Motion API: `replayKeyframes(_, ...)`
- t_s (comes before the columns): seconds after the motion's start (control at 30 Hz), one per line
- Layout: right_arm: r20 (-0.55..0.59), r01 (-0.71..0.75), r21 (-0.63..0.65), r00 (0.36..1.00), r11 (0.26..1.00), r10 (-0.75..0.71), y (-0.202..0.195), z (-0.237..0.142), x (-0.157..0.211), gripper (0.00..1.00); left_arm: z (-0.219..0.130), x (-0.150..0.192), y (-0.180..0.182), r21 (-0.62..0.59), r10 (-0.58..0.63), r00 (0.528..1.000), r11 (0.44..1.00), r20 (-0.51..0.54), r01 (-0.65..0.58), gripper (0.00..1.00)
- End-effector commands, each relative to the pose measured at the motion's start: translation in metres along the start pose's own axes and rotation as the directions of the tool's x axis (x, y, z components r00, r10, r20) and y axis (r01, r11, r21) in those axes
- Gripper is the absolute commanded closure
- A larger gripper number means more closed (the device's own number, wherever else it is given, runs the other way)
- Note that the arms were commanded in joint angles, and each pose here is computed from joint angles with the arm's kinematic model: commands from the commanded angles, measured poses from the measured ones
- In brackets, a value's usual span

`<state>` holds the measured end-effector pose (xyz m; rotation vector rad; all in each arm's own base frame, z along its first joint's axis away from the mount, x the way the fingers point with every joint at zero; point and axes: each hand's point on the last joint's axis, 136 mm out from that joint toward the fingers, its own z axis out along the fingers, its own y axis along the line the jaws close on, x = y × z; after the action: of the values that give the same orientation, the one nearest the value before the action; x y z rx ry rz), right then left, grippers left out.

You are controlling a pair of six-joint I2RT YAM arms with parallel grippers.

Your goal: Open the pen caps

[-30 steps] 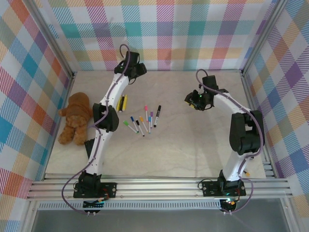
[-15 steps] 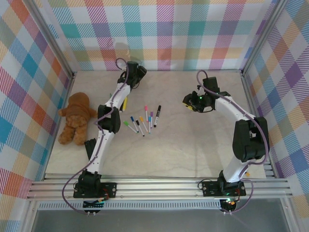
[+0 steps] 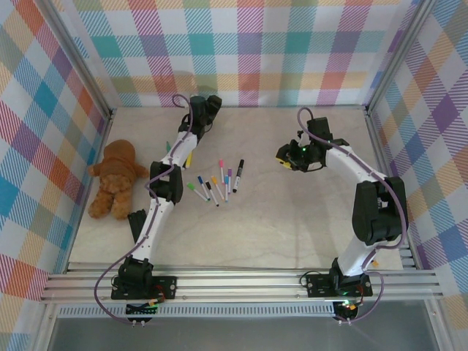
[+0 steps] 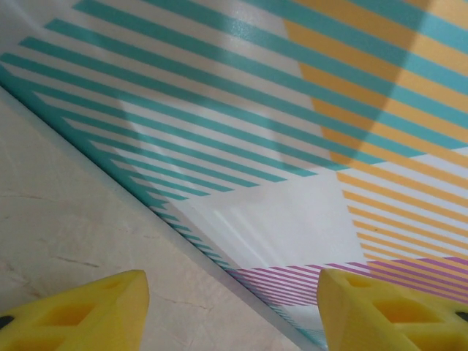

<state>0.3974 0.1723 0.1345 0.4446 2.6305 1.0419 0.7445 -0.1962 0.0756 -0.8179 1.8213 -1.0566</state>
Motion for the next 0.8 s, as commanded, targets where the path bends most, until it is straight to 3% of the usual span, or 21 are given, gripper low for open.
replayKeyframes(0.0, -0.047, 0.007, -0.006, 0.999, 1.000, -0.008, -0.002, 0.008, 0.007, 0.70, 0.013, 0.045, 0.067, -0.082, -0.054, 0.992, 0.996, -0.115, 0.044, 0.37)
replayKeyframes(0.4, -0.058, 0.032, -0.028, 0.998, 0.999, -0.033, 0.003, 0.005, 0.010, 0.71, 0.018, 0.111, 0.046, 0.010, -0.013, 0.972, 1.000, -0.233, 0.016, 0.37)
replayKeyframes(0.77, -0.055, 0.045, -0.039, 0.997, 0.998, -0.047, 0.004, 0.001, 0.014, 0.72, 0.001, 0.169, 0.014, 0.036, 0.052, 0.916, 0.999, -0.399, -0.040, 0.42)
